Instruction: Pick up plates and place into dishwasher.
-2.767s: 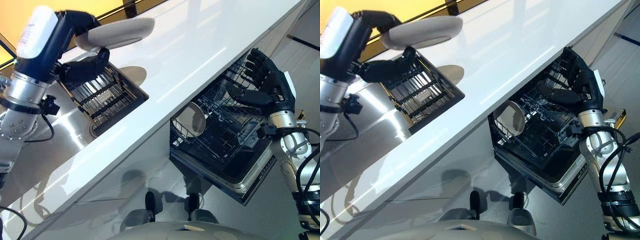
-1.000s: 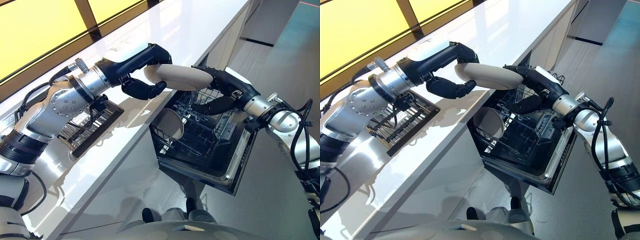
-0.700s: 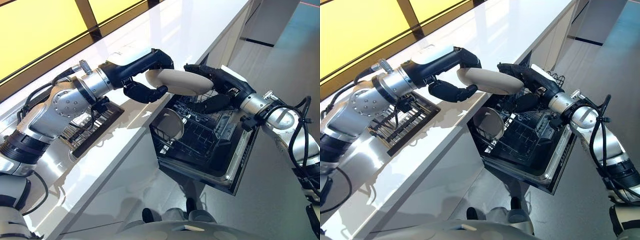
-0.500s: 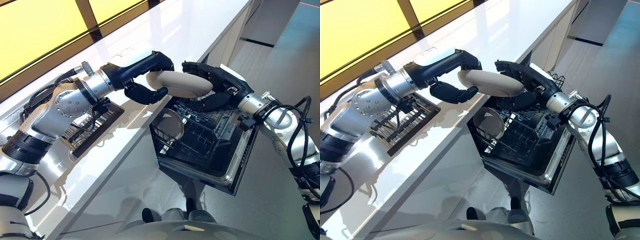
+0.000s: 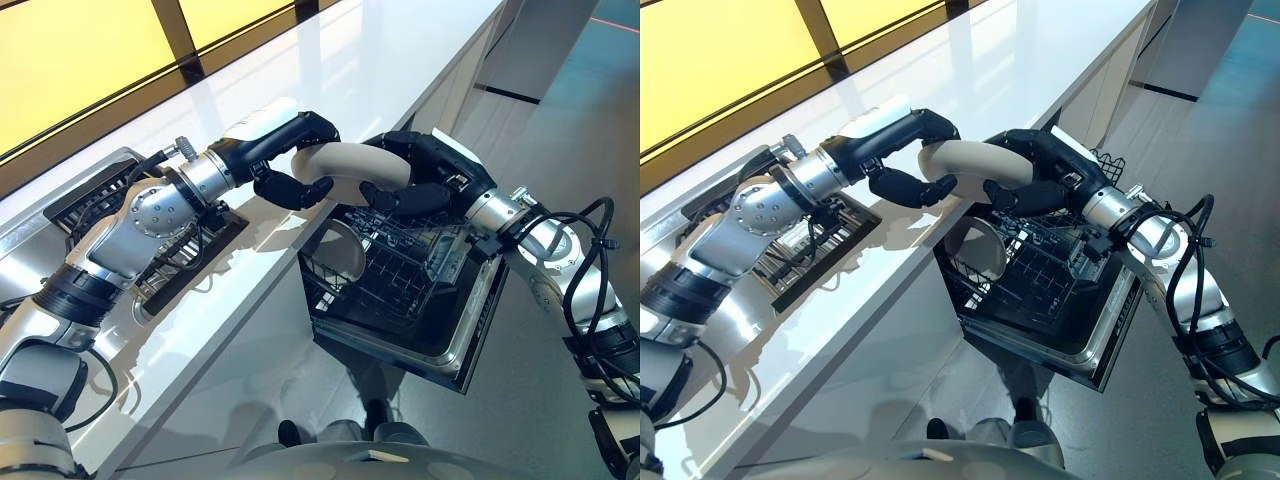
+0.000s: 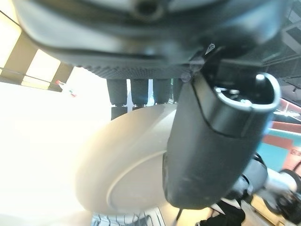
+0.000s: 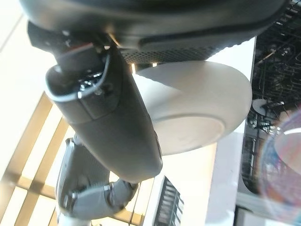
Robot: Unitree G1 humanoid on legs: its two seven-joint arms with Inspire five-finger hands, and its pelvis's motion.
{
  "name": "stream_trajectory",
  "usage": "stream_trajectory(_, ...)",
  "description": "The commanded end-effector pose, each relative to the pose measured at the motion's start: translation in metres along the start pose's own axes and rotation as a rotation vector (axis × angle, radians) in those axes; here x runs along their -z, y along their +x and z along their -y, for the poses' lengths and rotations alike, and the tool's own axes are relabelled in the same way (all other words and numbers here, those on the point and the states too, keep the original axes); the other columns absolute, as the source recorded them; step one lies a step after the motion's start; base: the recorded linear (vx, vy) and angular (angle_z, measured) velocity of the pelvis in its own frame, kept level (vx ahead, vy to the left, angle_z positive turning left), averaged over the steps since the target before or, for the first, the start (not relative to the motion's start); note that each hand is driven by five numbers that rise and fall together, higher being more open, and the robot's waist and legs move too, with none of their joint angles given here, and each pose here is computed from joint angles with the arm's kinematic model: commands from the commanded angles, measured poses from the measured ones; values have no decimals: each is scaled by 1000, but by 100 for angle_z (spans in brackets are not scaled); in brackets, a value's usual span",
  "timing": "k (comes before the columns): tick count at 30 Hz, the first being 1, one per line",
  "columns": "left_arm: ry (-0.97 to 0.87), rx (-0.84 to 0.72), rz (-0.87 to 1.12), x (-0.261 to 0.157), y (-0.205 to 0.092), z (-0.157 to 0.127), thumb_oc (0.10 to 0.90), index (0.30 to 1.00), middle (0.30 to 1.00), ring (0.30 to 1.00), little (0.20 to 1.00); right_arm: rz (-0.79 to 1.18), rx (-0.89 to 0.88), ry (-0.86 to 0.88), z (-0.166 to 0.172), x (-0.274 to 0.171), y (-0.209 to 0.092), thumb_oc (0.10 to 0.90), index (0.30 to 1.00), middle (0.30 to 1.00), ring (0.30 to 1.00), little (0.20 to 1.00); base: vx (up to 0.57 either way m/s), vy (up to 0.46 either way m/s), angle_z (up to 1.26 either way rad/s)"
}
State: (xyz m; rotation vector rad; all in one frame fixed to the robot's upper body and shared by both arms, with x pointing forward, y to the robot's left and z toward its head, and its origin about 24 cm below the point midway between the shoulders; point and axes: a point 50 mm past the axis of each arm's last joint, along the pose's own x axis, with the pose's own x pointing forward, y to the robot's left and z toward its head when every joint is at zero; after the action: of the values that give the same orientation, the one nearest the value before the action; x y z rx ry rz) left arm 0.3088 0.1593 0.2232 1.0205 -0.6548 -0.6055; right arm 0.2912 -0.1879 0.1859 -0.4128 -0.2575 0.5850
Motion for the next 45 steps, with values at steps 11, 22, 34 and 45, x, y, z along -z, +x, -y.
stream_trajectory(11,81,-174,80,-11,11,-39,100,300,300,300,200,313,105,-34,22,-57,7,100,300,300,300,200,1,-1,0)
stream_trajectory(22,93,-203,90,-17,-3,-52,800,900,900,900,900,296,170,-85,32,-55,-2,100,300,300,300,200,-9,-3,0)
stream_trajectory(34,40,-278,0,-1,-37,-57,800,900,900,900,900,269,248,-113,43,-49,-19,100,300,300,300,200,10,0,0)
stream_trajectory(45,-69,-585,-290,41,-110,-48,800,900,900,900,900,112,522,-296,72,-26,-74,100,300,300,300,200,10,-3,0)
